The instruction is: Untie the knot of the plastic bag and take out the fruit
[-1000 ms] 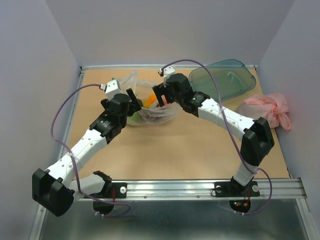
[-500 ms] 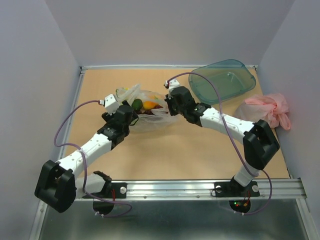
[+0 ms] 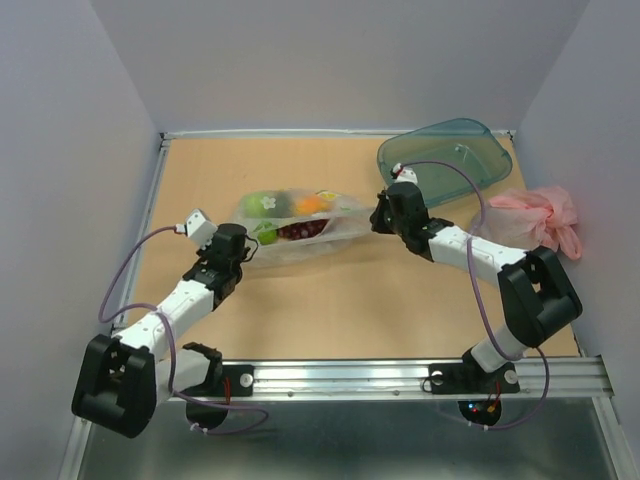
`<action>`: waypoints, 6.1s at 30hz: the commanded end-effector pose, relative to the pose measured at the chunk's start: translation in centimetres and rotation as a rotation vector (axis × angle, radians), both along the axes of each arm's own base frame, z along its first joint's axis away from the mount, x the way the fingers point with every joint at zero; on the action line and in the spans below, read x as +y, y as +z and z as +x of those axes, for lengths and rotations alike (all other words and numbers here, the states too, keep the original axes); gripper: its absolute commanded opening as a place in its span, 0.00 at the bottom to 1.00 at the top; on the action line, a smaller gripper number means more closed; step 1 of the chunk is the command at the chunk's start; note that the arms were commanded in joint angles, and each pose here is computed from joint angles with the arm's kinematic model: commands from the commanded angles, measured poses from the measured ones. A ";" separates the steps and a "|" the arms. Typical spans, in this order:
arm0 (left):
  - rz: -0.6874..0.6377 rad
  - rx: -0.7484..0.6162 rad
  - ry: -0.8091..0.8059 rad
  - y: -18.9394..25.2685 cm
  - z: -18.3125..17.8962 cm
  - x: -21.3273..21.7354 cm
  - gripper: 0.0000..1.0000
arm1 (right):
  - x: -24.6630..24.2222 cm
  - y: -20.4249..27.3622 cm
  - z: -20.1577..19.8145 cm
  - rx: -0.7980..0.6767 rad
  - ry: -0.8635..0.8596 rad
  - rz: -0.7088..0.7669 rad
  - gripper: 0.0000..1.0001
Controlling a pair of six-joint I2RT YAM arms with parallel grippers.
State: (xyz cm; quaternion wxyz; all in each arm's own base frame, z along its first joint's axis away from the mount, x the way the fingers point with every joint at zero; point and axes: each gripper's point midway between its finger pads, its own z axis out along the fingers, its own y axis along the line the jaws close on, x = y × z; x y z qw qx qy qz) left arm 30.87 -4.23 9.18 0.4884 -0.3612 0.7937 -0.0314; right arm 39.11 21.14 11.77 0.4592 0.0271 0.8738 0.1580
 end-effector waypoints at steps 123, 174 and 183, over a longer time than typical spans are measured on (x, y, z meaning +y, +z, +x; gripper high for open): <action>0.175 0.064 -0.556 5.7 0.8 -4.3 0.00 | 18.3 -3.3 -0.8 -0.274 0.467 -0.579 0.80; 0.202 0.095 -0.505 5.1 1.1 -3.3 0.00 | 19.1 17.3 -16.4 -0.559 0.984 0.157 0.00; 0.201 0.087 -0.502 5.3 1.1 -3.3 0.00 | 17.9 24.9 -17.4 -0.695 0.971 0.218 0.00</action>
